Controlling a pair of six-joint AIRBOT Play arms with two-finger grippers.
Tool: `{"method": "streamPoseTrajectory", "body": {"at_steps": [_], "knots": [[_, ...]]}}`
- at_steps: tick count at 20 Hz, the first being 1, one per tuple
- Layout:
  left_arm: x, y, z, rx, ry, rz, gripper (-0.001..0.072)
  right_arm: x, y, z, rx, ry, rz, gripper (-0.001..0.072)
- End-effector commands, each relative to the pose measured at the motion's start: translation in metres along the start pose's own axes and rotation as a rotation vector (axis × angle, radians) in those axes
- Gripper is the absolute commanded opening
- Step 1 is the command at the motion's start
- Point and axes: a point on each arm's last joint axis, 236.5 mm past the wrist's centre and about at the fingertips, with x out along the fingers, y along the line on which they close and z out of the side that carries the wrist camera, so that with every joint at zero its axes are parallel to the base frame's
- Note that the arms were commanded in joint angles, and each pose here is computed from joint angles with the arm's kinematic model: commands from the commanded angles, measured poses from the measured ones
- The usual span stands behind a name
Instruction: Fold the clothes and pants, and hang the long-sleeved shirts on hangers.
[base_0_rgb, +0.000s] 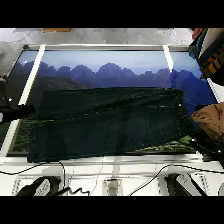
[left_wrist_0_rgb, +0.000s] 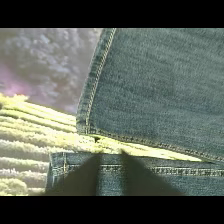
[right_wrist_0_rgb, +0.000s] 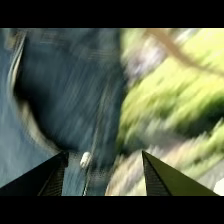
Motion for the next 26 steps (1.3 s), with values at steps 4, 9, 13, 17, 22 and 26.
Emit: {"method": "streamPoseTrajectory", "body": {"at_steps": [4,9,13,17,22,26], "knots": [[0.008,-0.006,-0.027,-0.016,0.112,-0.030,0.0407,0.029,-0.004,0.023,0.114,-0.074,0.073,0.0476],[0.001,-0.010,-0.061,-0.010,0.253,-0.047,0.0359,0.042,0.027,0.035,0.104,-0.055,0.252,0.0411],[-0.021,-0.003,-0.093,-0.083,0.383,-0.037,0.0359,0.047,0.019,0.038,0.044,-0.070,0.224,0.0050],[-0.061,0.039,-0.130,-0.245,0.416,0.061,0.0359,0.045,0.022,0.045,0.069,-0.095,0.238,0.0024],[-0.087,0.074,-0.209,-0.532,0.454,0.186,0.0359,0.045,0.025,0.042,0.067,-0.084,0.251,0.0024],[-0.072,0.058,-0.246,-0.710,0.516,0.094,0.0584,0.044,0.028,0.039,0.064,-0.071,0.266,0.0024]]}}
